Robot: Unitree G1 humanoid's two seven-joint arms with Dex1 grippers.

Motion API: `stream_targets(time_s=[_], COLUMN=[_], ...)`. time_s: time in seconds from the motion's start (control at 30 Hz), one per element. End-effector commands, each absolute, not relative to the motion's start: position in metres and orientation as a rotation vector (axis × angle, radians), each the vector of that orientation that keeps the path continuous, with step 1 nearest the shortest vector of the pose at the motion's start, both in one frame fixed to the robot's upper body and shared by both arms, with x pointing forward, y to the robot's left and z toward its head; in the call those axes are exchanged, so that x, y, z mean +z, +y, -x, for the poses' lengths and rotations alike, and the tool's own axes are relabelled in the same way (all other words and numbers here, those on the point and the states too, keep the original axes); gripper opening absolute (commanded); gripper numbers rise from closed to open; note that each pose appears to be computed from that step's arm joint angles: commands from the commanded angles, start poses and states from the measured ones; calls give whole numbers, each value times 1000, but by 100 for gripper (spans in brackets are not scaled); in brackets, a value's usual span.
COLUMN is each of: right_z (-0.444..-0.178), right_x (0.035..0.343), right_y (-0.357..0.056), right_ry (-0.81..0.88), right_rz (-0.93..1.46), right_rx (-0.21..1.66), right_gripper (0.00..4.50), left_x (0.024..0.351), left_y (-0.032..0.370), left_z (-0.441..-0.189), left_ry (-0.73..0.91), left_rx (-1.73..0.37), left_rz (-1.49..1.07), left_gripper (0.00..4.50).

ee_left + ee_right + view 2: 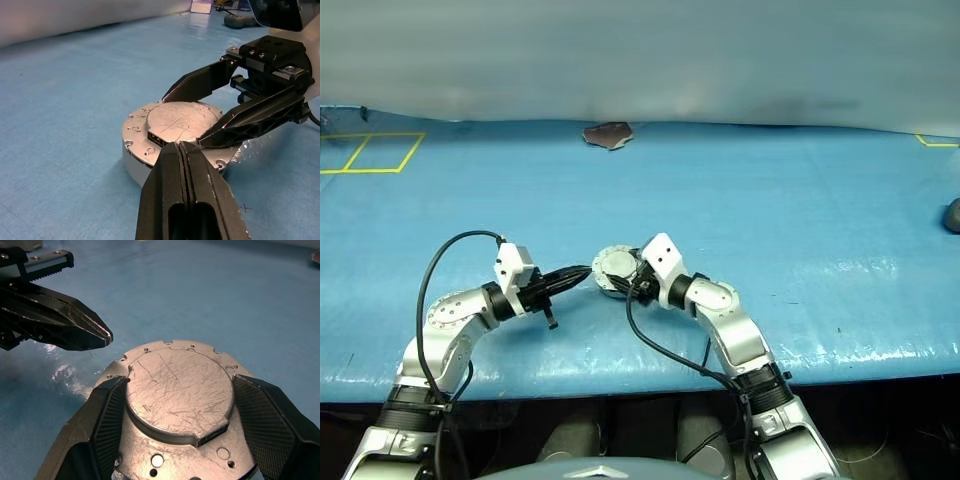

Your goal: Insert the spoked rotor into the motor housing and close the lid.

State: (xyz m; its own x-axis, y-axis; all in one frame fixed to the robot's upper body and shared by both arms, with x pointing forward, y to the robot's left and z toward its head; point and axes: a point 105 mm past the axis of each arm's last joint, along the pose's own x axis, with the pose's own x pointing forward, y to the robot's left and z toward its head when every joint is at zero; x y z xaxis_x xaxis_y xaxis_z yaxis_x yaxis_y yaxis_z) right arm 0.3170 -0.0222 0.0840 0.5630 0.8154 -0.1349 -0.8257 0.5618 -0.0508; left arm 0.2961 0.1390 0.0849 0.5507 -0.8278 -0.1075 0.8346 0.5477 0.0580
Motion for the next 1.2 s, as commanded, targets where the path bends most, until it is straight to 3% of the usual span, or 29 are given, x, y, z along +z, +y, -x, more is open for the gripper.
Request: stream_targets(time_s=[0.03, 0.73, 1.2], right_z=[-321, -330, -326], right_x=[101, 83, 88], right_y=[-16, -24, -17], right_ry=[31, 85, 115], right_rz=[132, 160, 115], right_rx=[967, 909, 921], right_gripper=[326, 326, 326], left_x=[90, 76, 72], left_y=[141, 148, 148], left_z=[-296, -287, -287], left_ry=[32, 95, 106], left_rx=[-988, -1001, -992], left_rz=[-145, -193, -193], left_gripper=[0, 0, 0])
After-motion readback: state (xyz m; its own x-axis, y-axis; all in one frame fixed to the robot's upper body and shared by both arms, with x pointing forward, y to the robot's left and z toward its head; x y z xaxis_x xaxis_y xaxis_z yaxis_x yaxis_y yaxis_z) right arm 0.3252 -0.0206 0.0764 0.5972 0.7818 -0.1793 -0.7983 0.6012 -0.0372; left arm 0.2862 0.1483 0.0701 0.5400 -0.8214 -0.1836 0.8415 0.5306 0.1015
